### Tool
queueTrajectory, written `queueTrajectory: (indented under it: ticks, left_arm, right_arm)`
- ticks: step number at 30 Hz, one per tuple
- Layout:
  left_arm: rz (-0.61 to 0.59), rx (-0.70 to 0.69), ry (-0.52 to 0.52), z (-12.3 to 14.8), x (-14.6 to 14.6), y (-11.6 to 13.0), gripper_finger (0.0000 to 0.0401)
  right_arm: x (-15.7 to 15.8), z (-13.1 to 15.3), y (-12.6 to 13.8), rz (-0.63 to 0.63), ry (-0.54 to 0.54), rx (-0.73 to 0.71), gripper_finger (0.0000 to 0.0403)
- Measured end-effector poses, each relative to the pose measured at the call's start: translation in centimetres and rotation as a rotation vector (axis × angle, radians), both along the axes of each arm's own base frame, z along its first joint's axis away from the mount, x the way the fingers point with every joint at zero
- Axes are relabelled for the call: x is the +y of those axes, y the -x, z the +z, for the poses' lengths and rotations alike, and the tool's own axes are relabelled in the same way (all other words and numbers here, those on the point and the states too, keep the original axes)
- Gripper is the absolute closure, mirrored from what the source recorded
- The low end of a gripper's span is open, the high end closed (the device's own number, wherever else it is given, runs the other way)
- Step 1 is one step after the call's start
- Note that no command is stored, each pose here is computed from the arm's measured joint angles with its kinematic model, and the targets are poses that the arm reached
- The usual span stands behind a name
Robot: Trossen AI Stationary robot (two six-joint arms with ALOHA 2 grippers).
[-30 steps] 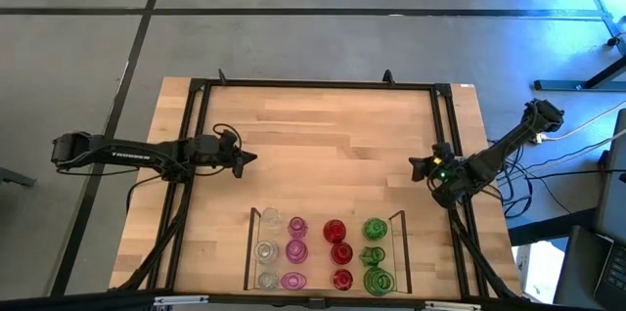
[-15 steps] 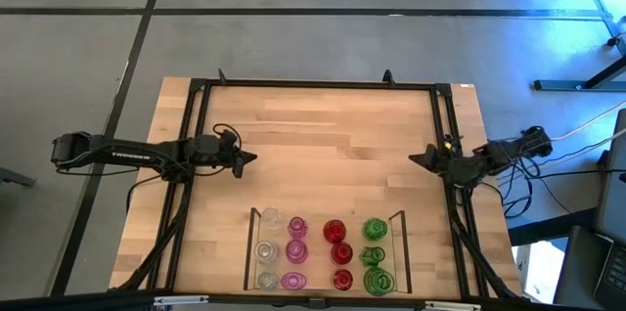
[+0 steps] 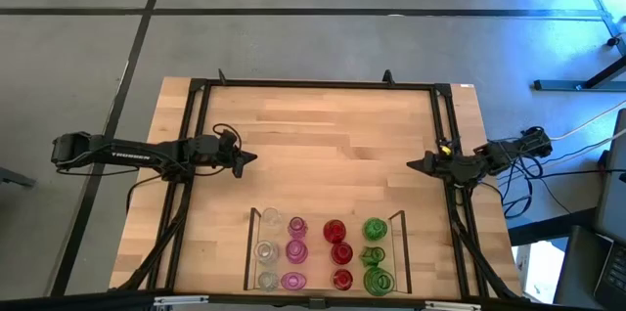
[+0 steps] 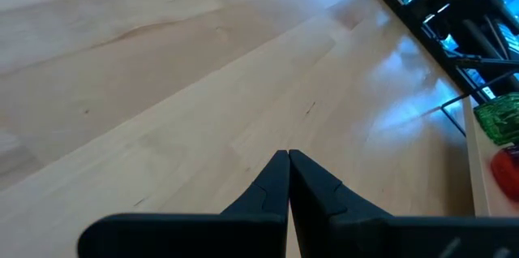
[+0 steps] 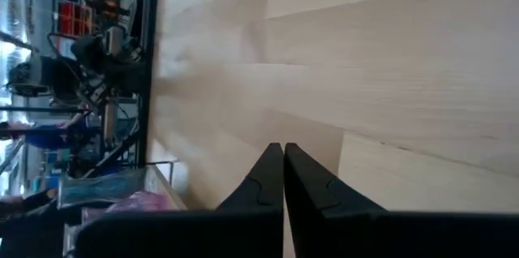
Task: Sort vases onto shelf
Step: Return to Home Position
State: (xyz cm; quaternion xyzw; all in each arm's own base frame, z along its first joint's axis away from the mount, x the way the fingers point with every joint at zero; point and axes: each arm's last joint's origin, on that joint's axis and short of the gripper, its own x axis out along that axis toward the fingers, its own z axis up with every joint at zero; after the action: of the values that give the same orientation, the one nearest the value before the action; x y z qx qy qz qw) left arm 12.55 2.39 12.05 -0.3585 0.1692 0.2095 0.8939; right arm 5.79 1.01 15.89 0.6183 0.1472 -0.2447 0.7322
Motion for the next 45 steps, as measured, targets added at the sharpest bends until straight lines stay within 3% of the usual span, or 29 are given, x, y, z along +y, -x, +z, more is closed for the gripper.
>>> queueTrajectory:
  ticks: [16,18,20,23,28,31,33,36,40,45]
  left_arm:
    - [0.000,0.000,0.000,0.0,0.0,0.0,0.0401]
    - [0.000,0.000,0.000,0.0,0.0,0.0,0.0401]
    - [0.000,0.000,0.000,0.0,0.0,0.0,0.0401]
    - [0.000,0.000,0.000,0.0,0.0,0.0,0.0401]
    - [0.000,0.000,0.000,0.0,0.0,0.0,0.0401]
    - [-0.001,0.000,0.000,0.0,0.0,0.0,0.0401]
    - [0.000,0.000,0.000,0.0,0.0,0.0,0.0401]
    - [0.000,0.000,0.000,0.0,0.0,0.0,0.0401]
    - [-0.001,0.000,0.000,0.0,0.0,0.0,0.0401]
    - [0.000,0.000,0.000,0.0,0.0,0.0,0.0401]
  right_arm:
    - [-0.1,-0.4,0.3,0.004,0.030,0.055,0.0403]
    - [-0.2,-0.3,0.2,-0.055,-0.037,0.019,0.0403]
    - [-0.2,0.2,-0.2,-0.086,-0.022,-0.043,0.0403]
    - [-0.2,2.4,-1.2,-0.013,0.237,-0.209,0.0403]
    - [-0.2,6.9,-1.8,0.225,0.972,-0.449,0.0403]
    - [-0.1,6.8,-1.9,0.416,1.320,-0.418,0.0403]
    - [-0.2,6.0,-2.0,0.479,1.362,-0.338,0.0403]
    - [-0.6,4.7,-2.0,0.490,1.271,-0.194,0.0403]
    - [-1.0,2.7,-1.6,0.544,1.252,0.058,0.0403]
    - [-1.4,2.0,-1.5,0.455,1.244,0.165,0.0403]
